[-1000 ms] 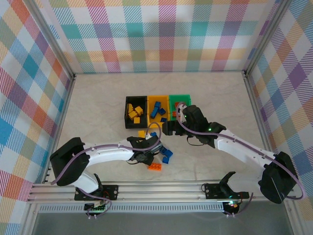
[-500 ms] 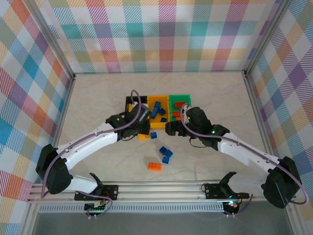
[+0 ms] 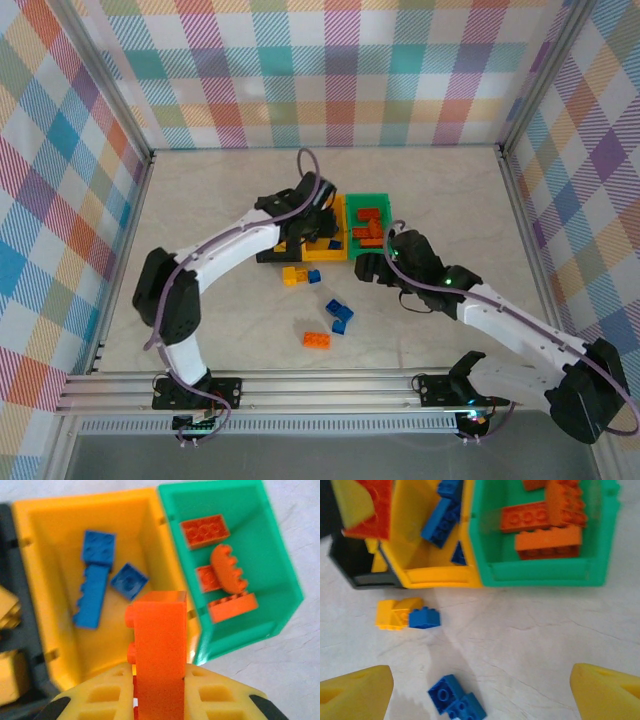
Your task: Sort the legos into containers by color
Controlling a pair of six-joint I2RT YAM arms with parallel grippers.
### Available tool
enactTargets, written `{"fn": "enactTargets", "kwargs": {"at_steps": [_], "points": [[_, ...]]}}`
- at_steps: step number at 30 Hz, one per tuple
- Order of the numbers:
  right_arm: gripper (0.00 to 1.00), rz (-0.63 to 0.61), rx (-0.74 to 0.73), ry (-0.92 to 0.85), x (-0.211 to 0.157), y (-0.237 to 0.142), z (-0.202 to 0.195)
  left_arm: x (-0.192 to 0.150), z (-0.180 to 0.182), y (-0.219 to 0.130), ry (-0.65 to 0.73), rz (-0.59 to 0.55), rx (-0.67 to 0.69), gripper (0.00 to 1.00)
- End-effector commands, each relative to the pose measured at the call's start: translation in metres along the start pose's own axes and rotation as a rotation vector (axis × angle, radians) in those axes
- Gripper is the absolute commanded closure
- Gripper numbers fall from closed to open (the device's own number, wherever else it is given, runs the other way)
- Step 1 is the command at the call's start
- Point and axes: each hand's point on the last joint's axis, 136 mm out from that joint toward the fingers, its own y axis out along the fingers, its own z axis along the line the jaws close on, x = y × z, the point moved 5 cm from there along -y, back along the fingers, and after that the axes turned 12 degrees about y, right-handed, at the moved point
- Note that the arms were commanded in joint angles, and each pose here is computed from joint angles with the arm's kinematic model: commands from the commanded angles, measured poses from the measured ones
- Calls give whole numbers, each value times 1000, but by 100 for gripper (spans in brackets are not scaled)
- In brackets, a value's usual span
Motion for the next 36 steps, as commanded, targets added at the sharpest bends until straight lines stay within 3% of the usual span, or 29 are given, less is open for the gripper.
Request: {"fn": "enactTargets", "kwargs": {"at_steps": [1,11,13,17,21,27,29,36], "points": [[8,-46,-78,62,-3,-7,-22,23,-33,13,33,-31,-88,86],[8,-49,-78,86,-10,-15,-33,52,-61,66,51,6,-110,82],[7,-43,-56,82,-10,-17,-29,59,-64,67,48,1,-109,75],[7,-22,-2,45,-9,-20,-20,67,-71,62,46,-16,-120,48],[6,21,44,-3,-12,-20,-11,80,-77,38,48,-57,-144,31],[8,166,136,-71,-27,-6,10,83,-84,-41,73,-168,-205,17],[8,193,133,-86,-34,5,16,68,-80,-63,73,-195,-216,0],[8,284,65,-207,-65,46,43,-17,-37,-121,1,-245,-193,0]]}}
